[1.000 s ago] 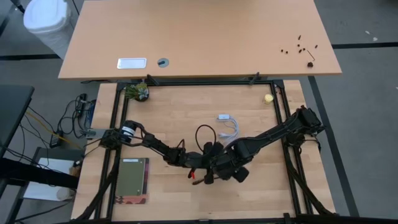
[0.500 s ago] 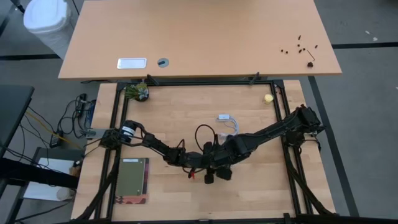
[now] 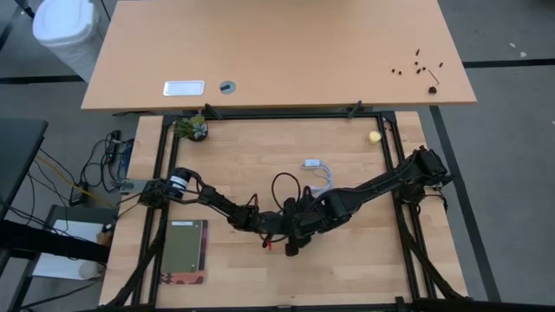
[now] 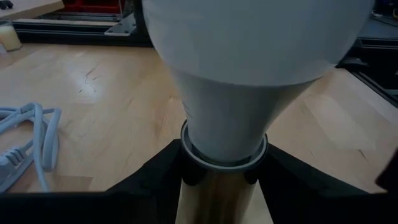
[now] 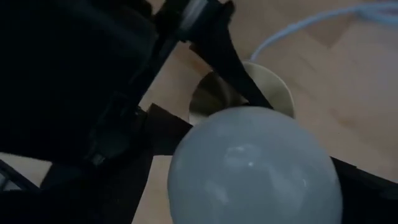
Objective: Screw lightbulb
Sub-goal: Remove the lightbulb from the lamp
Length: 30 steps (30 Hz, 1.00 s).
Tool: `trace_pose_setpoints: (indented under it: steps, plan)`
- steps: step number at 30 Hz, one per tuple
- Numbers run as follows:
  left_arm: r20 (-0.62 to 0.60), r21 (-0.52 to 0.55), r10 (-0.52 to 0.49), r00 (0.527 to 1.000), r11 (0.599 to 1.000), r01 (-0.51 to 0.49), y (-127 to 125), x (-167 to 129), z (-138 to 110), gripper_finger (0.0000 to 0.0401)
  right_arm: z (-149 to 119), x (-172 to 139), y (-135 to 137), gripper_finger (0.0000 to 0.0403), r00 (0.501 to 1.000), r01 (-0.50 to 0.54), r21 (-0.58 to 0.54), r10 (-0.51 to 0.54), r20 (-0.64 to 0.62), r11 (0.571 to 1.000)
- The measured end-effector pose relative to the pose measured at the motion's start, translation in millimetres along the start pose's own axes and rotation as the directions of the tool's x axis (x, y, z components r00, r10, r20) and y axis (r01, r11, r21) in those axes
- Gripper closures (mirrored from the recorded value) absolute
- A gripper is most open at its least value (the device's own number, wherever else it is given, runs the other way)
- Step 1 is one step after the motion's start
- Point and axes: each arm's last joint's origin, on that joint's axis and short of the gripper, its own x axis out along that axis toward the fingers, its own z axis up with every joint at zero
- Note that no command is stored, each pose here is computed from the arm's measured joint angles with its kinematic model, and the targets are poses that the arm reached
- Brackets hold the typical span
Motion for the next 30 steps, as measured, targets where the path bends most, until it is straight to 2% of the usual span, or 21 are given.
trace_pose_setpoints:
  steps: [4, 8, 17, 20, 27, 30]
  plan:
    - [0.0, -0.002, 0.0, 1.0, 1.0, 0.0, 0.0, 0.0, 0.0, 0.0213, -0.1, -0.1, -0.1, 0.0027, 1.0, 0.001, 0.109, -0.001, -0.001, 0.994]
    - [0.001, -0.008, 0.001, 1.0, 1.0, -0.001, 0.0, 0.0, 0.1, 0.0213, 0.0, -0.2, -2.2, 0.0029, 1.0, 0.024, 0.164, -0.026, 0.015, 0.986]
    - [0.002, -0.009, 0.008, 1.0, 1.0, -0.008, 0.8, 0.2, 0.2, 0.0213, 0.6, -0.2, -5.7, 0.0034, 0.996, 0.062, 0.138, -0.069, 0.051, 0.989]
    - [0.002, -0.005, 0.006, 1.0, 1.0, -0.006, 0.3, 0.0, 0.2, 0.0213, 1.2, -0.2, -6.3, 0.0057, 0.994, 0.07, 0.117, -0.079, 0.069, 0.991]
    - [0.002, -0.004, -0.005, 1.0, 1.0, 0.005, -0.5, -0.1, 0.2, 0.0213, 2.4, -0.2, -5.9, 0.0139, 0.994, 0.068, 0.071, -0.074, 0.08, 0.995]
    - [0.002, -0.004, -0.005, 1.0, 1.0, 0.005, -0.5, -0.1, 0.2, 0.0213, 2.4, -0.2, -5.8, 0.0146, 0.994, 0.072, 0.009, -0.073, 0.08, 0.997]
